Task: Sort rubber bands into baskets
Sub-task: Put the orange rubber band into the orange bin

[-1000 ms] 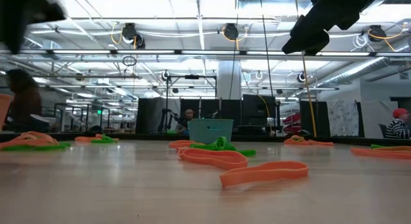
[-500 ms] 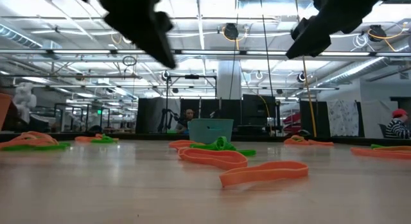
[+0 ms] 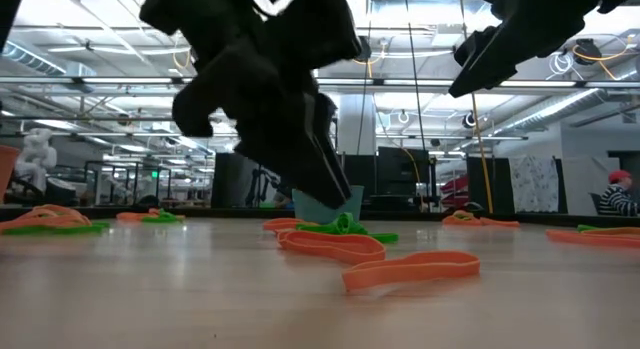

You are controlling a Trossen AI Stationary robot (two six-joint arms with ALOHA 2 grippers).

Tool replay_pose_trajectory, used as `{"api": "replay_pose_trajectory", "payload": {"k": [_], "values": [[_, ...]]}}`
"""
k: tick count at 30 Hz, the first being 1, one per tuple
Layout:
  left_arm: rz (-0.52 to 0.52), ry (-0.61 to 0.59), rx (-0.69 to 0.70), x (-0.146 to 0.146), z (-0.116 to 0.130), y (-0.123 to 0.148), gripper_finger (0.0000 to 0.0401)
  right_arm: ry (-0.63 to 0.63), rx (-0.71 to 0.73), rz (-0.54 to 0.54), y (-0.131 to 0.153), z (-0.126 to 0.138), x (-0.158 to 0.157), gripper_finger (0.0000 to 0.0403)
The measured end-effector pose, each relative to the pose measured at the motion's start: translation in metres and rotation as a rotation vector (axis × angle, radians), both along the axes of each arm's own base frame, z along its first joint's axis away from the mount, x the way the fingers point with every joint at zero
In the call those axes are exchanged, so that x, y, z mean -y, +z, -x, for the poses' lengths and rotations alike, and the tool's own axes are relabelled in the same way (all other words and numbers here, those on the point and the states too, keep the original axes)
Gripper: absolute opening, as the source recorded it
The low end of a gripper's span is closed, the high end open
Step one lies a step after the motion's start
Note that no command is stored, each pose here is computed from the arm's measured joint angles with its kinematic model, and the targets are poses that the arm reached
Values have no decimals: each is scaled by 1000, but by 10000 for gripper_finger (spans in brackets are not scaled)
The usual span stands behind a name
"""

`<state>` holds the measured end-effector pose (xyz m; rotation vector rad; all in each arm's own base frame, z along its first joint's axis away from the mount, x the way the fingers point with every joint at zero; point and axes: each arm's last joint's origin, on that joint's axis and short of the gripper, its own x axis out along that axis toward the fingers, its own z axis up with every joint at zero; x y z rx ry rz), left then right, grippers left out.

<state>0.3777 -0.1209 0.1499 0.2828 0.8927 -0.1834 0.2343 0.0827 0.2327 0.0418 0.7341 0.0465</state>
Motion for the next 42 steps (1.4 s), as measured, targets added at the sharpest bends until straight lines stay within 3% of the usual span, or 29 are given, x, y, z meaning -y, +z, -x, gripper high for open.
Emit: {"api": "replay_pose_trajectory", "payload": {"k": [6,18,26,30,42], "values": [[9,-16,-57,2,-2,-21,132,-4,0,2,0,0,1,194],[12,-17,-56,2,-2,-21,132,-22,6,20,0,-1,2,194],[32,-19,6,1,3,15,132,-22,11,18,1,-1,2,194],[44,-20,1,0,5,18,132,-22,15,17,1,-1,2,194],[46,-11,-74,5,2,-15,132,-22,20,15,1,-1,1,194]]}}
